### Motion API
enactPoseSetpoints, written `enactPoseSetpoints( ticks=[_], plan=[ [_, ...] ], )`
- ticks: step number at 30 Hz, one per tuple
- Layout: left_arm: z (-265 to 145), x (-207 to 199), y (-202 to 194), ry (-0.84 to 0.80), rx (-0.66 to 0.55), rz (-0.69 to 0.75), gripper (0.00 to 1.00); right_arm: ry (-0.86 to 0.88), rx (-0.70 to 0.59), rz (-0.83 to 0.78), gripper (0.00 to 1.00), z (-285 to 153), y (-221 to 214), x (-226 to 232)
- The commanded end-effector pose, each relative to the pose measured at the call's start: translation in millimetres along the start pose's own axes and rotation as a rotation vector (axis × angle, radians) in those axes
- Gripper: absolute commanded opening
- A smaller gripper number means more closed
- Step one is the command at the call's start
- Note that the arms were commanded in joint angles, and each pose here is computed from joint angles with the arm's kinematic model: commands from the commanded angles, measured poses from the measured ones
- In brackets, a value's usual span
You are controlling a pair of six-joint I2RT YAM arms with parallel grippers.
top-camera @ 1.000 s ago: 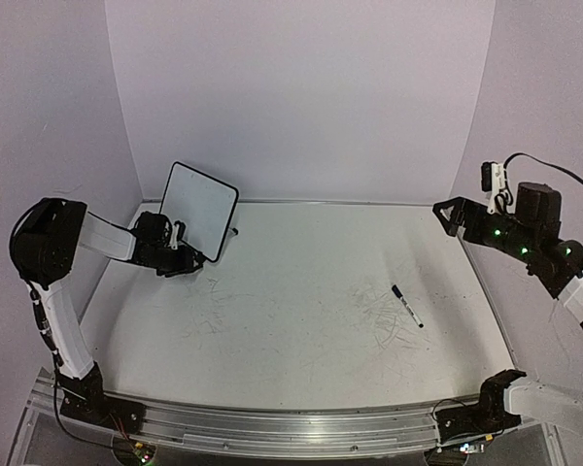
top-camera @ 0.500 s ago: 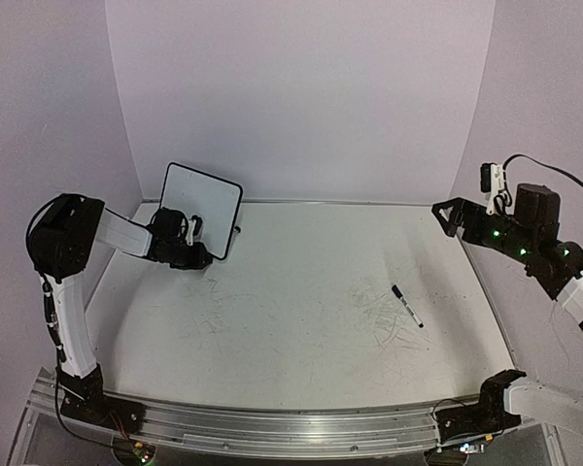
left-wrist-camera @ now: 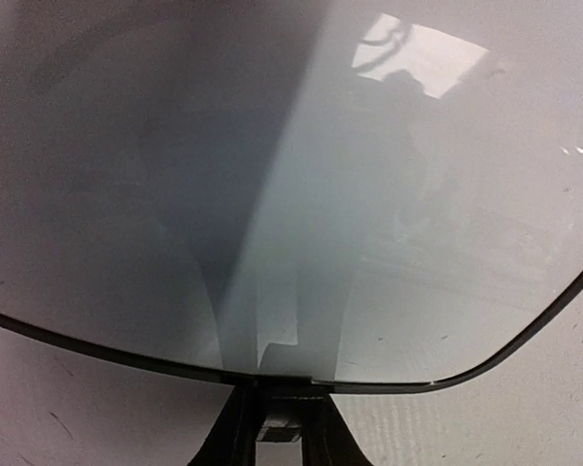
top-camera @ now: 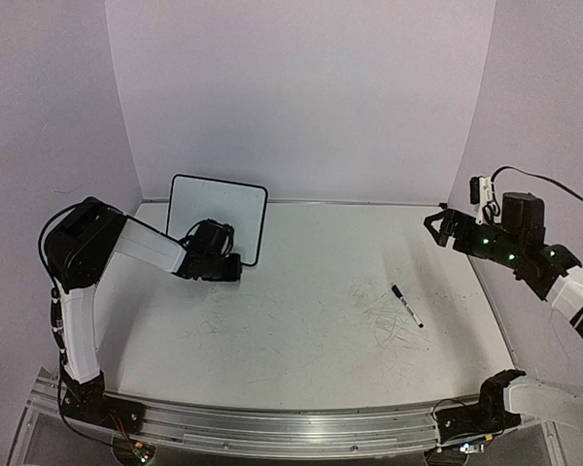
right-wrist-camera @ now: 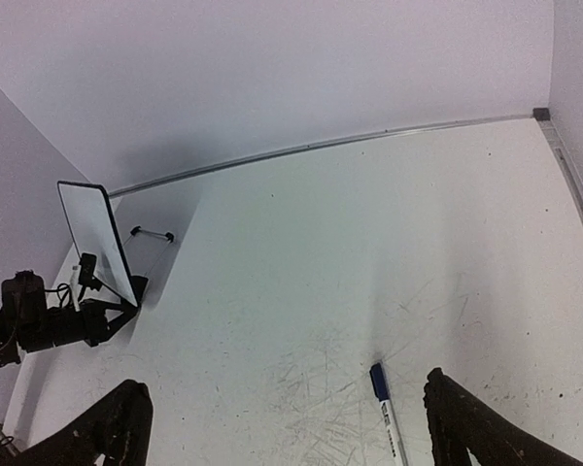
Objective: Write a sentence on the whiteboard
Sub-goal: Move the whiteboard stand to the corner of the board, then move the whiteboard marker to the center of the board.
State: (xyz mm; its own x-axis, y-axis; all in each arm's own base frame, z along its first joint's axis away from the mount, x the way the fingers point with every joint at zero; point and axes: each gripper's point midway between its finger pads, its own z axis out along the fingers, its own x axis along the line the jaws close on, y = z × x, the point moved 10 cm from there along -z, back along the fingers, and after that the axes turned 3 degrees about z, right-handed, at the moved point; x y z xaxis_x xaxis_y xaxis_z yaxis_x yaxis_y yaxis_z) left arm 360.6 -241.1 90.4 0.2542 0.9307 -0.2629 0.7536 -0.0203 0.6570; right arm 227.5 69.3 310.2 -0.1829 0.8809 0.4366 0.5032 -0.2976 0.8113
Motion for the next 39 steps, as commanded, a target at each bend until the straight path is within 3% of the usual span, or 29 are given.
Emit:
enactPoseSetpoints(
  ticks=[1,9,14,17,20,27,30,35,39],
  plan=[
    [2,-59,-30,-0.033,0.029,-0.092,0.13,-0.001,0.085,0.059,0.98,25,-16,-8],
    [4,-146,-85,-0.060,0.063,-0.135,0.13,0.005,0.208,0.105,0.98,57,-57,-2],
    [1,-178,-95,-0.087,0.067,-0.093,0.27,0.011,0.265,0.121,0.98,70,-80,10],
    [-15,-183,-93,-0.121,0.063,-0.055,0.43,0.004,0.304,0.117,0.98,79,-92,23],
    [-46,-179,-92,-0.126,0.021,0.002,0.63,-0.013,0.334,0.132,0.98,87,-104,36],
    [-148,-142,-70,-0.198,-0.138,0.085,0.89,-0.065,0.350,0.108,0.98,124,-133,91],
    [-188,-120,-59,-0.176,-0.233,0.102,0.96,-0.100,0.354,0.090,0.97,151,-157,126],
    [-238,-91,-40,-0.096,-0.358,0.084,0.99,-0.120,0.412,0.041,0.83,203,-197,171],
    [-261,-79,-34,-0.097,-0.419,0.058,0.99,-0.194,0.408,0.018,0.79,226,-217,176]
  ],
)
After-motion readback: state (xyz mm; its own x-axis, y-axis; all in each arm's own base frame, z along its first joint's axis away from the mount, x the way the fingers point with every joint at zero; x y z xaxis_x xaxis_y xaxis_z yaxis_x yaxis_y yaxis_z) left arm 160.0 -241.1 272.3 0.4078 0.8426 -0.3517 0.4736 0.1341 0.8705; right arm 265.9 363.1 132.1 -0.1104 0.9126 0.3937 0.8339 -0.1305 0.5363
